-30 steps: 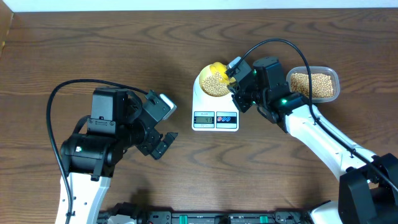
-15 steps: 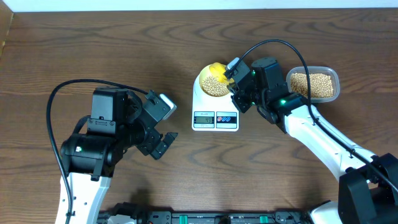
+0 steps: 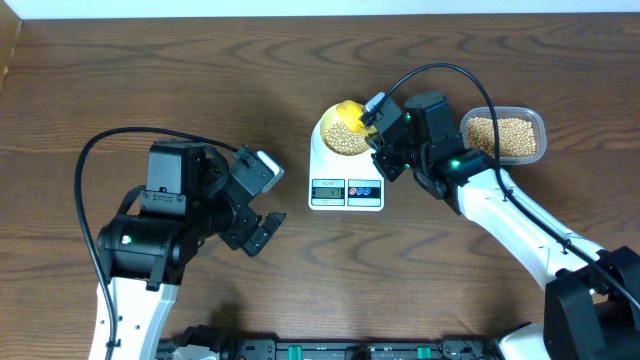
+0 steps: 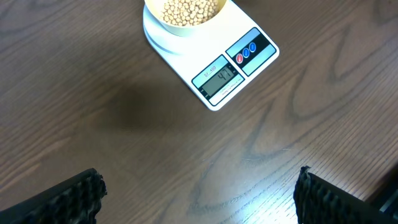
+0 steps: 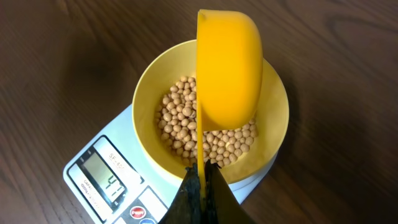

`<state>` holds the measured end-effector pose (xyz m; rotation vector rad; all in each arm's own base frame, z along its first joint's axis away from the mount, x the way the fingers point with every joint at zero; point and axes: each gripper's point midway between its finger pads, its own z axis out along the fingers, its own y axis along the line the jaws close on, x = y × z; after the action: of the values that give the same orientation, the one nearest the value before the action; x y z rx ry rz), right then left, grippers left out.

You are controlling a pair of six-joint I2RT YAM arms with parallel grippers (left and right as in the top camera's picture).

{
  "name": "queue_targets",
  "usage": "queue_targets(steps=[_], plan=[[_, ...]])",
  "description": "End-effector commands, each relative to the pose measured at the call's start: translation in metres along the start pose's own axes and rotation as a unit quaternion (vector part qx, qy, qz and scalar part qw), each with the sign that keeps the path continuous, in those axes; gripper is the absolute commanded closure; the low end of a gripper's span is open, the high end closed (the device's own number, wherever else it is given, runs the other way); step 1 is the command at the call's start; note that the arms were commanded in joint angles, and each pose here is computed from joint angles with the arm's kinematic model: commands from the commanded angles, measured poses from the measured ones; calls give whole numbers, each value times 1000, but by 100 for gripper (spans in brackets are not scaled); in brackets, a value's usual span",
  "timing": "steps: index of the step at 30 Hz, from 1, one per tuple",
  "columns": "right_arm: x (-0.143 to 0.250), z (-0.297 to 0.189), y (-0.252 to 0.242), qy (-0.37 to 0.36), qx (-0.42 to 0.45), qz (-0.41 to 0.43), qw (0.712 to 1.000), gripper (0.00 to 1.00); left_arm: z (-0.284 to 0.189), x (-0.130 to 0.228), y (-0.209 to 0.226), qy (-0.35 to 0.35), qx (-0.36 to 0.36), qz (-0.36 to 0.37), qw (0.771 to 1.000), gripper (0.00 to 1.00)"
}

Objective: Scoop item into bowl and weigh 50g on scale
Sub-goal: 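Tilt the yellow scoop with the right gripper to pour soybeans into bowl, then return the scoop to the soybean tub and dip it in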

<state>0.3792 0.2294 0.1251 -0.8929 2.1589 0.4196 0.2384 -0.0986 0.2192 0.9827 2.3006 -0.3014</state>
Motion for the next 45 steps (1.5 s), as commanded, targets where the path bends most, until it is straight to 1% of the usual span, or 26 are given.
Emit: queue_targets(steps=[1,6,9,12,16,17,21,23,28,33,34,37,40,45], plan=[[-11,-4,-1,-17,6,-12,1000,99,-5,-5,3,-7,-7,10,1000,1],[-31,-25,-18,-55,35,-13,998,99,-5,-5,3,-7,-7,10,1000,1],[-42,-54,-50,-78,96,6,992,99,-5,-5,3,-7,-7,10,1000,1],[-43,-85,-83,-88,155,32,983,99,-5,-5,3,-7,-7,10,1000,1],[-11,-125,-129,-51,230,80,968,99,-5,-5,3,-7,-7,10,1000,1],[8,-137,-142,-28,251,102,962,99,-5,-5,3,-7,-7,10,1000,1],[67,-161,-168,48,278,170,944,99,-5,-5,3,-7,-7,10,1000,1],[83,-165,-173,67,282,189,938,99,-5,-5,3,-7,-7,10,1000,1],[106,-161,-181,99,281,214,930,99,-5,-5,3,-7,-7,10,1000,1],[137,-132,-183,148,257,234,926,99,-5,-5,3,-7,-7,10,1000,1],[146,-123,-185,157,253,253,921,99,-5,-5,3,-7,-7,10,1000,1],[156,-110,-185,161,247,293,909,99,-5,-5,3,-7,-7,10,1000,1],[158,-103,-181,159,230,307,910,99,-5,-5,3,-7,-7,10,1000,1],[143,-93,-168,130,175,312,925,99,-5,-5,3,-7,-7,10,1000,1]])
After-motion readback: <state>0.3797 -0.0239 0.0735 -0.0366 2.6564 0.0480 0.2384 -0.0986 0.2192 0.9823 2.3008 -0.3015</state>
